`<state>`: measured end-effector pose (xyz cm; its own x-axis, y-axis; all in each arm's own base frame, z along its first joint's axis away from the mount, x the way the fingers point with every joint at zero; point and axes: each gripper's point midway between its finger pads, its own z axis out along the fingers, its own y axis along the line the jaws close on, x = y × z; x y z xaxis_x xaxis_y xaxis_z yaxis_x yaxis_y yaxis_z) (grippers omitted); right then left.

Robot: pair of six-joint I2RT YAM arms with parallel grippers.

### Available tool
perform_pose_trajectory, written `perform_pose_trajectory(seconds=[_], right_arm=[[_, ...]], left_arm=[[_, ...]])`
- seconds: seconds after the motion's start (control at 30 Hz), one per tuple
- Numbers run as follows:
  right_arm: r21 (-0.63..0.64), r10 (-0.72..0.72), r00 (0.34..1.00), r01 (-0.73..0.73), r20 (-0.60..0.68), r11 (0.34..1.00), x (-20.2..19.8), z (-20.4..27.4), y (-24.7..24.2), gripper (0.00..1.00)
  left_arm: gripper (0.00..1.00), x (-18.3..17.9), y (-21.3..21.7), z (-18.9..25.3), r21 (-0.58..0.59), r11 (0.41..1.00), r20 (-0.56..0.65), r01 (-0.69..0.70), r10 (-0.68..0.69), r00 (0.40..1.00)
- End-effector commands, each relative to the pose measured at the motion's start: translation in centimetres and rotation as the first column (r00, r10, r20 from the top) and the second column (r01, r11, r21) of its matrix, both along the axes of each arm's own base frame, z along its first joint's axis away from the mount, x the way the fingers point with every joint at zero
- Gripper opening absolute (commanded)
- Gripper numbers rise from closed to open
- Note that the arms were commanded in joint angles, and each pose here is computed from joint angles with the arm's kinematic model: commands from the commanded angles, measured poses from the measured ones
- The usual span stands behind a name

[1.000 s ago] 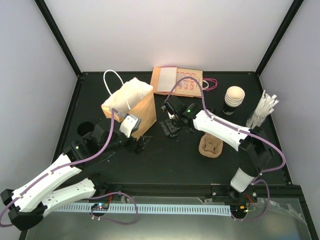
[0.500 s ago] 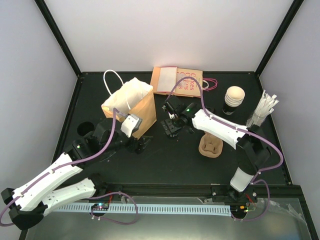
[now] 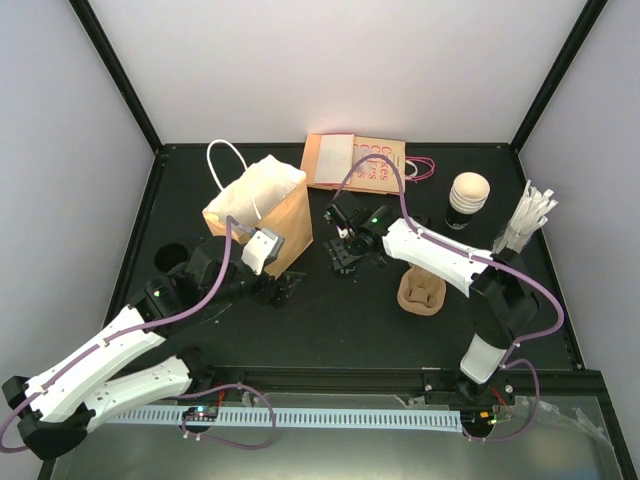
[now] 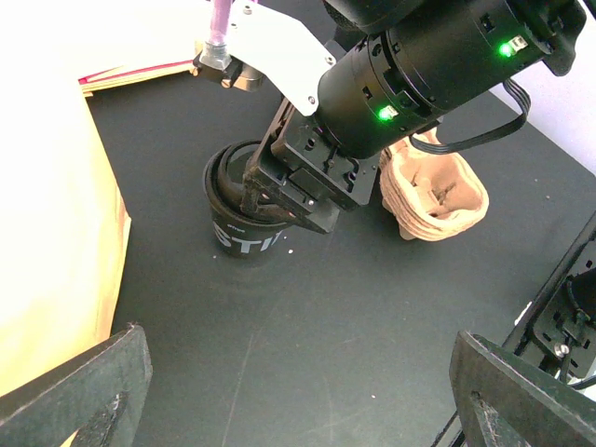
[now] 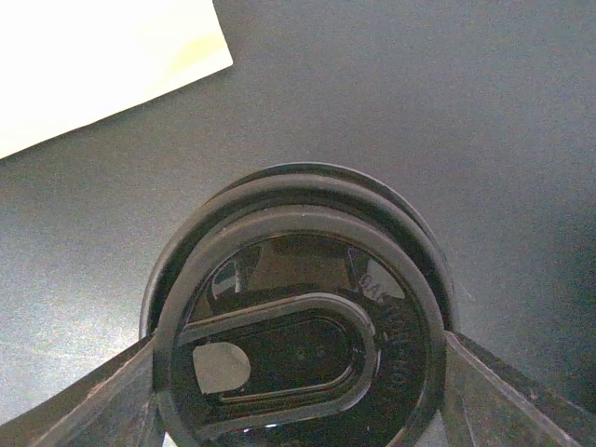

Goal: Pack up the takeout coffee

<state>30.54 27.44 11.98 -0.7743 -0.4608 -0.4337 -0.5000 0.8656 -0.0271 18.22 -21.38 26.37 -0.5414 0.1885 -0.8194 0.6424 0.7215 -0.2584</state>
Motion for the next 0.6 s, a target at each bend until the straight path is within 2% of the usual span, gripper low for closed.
perform_pose_trajectory(seconds=[0.0,0.57], right_arm=[[0.001,-0.016,1.0,0.016,0.027,1.0,0.8,0.9,0.0,0.75],[0.014,-0.012,0.999,0.012,0.041,1.0,1.4,1.8,0.5,0.74]], left_arm=[[0.9,-0.1,-0.1,0.7,-0.014,1.0,0.006,0.004,-0.004,1.0],[0.9,-0.1,0.0,0.6,-0.01,1.0,0.005,0.001,-0.001,1.0]])
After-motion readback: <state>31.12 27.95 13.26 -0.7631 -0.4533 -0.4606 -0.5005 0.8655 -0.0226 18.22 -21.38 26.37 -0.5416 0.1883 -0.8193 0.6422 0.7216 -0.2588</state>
